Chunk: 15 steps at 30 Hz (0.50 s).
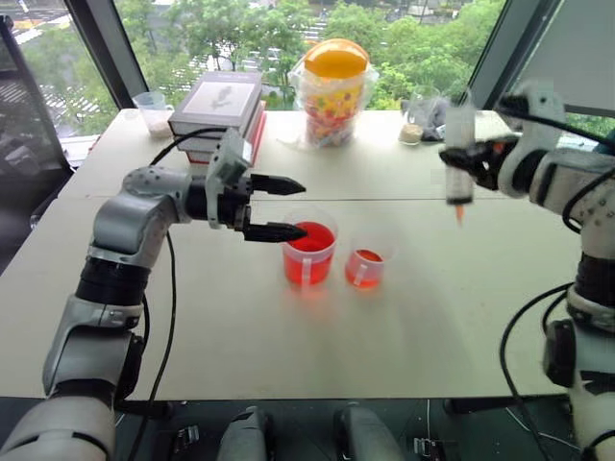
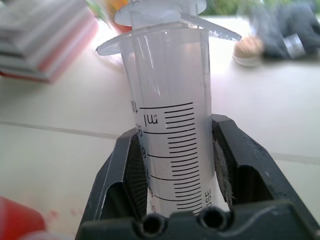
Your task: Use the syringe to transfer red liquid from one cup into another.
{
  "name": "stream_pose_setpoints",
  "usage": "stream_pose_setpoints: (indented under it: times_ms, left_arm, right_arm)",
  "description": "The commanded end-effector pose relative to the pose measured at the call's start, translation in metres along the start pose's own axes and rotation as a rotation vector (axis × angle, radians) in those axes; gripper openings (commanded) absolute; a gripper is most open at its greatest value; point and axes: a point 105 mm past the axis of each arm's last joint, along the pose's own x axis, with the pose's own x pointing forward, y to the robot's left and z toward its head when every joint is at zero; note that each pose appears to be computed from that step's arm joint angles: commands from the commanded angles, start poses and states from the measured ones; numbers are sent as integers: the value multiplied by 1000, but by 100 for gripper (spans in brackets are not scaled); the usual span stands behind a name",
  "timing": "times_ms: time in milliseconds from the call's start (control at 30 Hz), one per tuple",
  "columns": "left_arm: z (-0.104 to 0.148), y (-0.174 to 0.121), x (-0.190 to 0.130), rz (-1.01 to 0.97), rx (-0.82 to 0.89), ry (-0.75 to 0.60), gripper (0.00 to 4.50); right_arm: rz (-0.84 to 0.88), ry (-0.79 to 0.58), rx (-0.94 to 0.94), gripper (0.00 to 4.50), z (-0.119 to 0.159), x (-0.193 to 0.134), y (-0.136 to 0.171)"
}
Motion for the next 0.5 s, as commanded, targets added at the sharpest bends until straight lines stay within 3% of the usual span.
stream_pose_setpoints:
  times_ms: [33, 233, 500]
  left_arm:
    - [21, 8, -8, 25, 64, -35, 450]
    - [27, 18, -16, 49, 83, -22, 450]
    - [36, 24, -31, 98, 98, -1, 450]
  right_arm:
    - [189, -324, -40, 144, 45, -13, 47]
    - [443, -476, 123, 144, 37, -9, 103]
    - [535, -455, 97, 144, -17, 10, 146]
